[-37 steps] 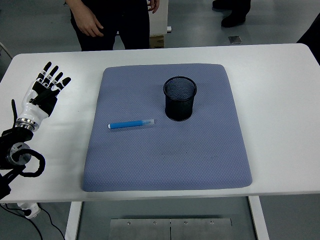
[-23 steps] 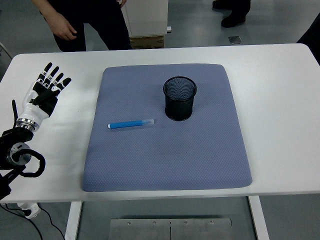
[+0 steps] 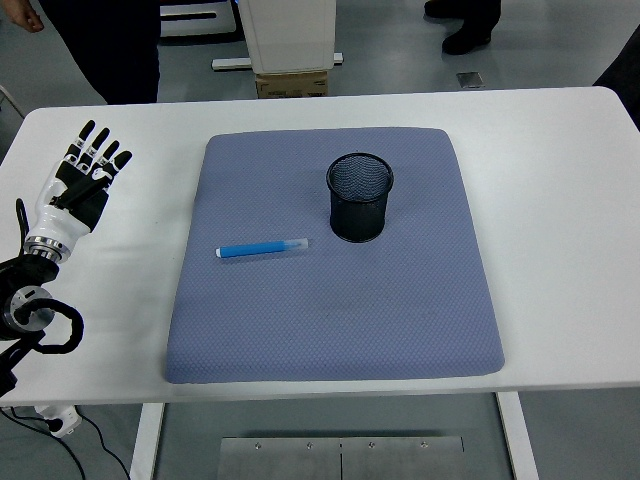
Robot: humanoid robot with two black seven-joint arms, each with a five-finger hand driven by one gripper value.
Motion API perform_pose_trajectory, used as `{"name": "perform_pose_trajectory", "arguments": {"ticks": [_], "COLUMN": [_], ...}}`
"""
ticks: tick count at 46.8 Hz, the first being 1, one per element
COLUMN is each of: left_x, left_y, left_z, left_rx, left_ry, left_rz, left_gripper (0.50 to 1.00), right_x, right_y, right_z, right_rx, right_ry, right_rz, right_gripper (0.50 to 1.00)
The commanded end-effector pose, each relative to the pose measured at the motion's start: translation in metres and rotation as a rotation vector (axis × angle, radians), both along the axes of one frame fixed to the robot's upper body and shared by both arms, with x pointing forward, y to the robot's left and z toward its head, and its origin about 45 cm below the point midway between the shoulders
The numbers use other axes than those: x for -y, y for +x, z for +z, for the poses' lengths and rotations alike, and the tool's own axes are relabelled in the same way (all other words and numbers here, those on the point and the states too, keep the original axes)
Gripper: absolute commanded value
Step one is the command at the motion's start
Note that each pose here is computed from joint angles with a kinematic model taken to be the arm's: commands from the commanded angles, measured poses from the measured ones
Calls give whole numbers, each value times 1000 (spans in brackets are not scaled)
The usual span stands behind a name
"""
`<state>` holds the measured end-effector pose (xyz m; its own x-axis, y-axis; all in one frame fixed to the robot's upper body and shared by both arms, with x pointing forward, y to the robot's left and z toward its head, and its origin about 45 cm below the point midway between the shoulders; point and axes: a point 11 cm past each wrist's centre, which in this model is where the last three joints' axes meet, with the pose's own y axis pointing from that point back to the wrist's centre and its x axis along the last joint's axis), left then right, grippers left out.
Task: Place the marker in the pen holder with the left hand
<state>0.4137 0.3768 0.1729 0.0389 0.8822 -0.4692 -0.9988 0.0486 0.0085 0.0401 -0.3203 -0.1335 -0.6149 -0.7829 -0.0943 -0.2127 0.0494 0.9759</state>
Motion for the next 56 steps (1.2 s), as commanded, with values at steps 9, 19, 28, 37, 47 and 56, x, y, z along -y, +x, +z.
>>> {"name": "perform_pose_trajectory", "arguments": {"ticks": [9,19,28,37,47,56], "left_x": [2,-7,6,37,54,90], "left_y": [0,8,27,32,32,26], "left_z": [2,22,49,60,64,78], "left_rx": [8,26,29,4,-68,-61], "left_ry": [8,85,200,357,535,814], "left_rz": [-33,-52,-155,-279,-405,-646], "left_gripper": [1000,1000,1000,1000,1000,1000], "right_x": [0,0,0,0,0,0], "right_y": [0,0,0,0,0,0], "right_z": [0,0,0,0,0,0], "right_rx": [0,0,0,0,0,0], "right_ry": [0,0,0,0,0,0], "right_rz": [0,0,0,0,0,0], "right_gripper": [1000,1000,1000,1000,1000,1000]}}
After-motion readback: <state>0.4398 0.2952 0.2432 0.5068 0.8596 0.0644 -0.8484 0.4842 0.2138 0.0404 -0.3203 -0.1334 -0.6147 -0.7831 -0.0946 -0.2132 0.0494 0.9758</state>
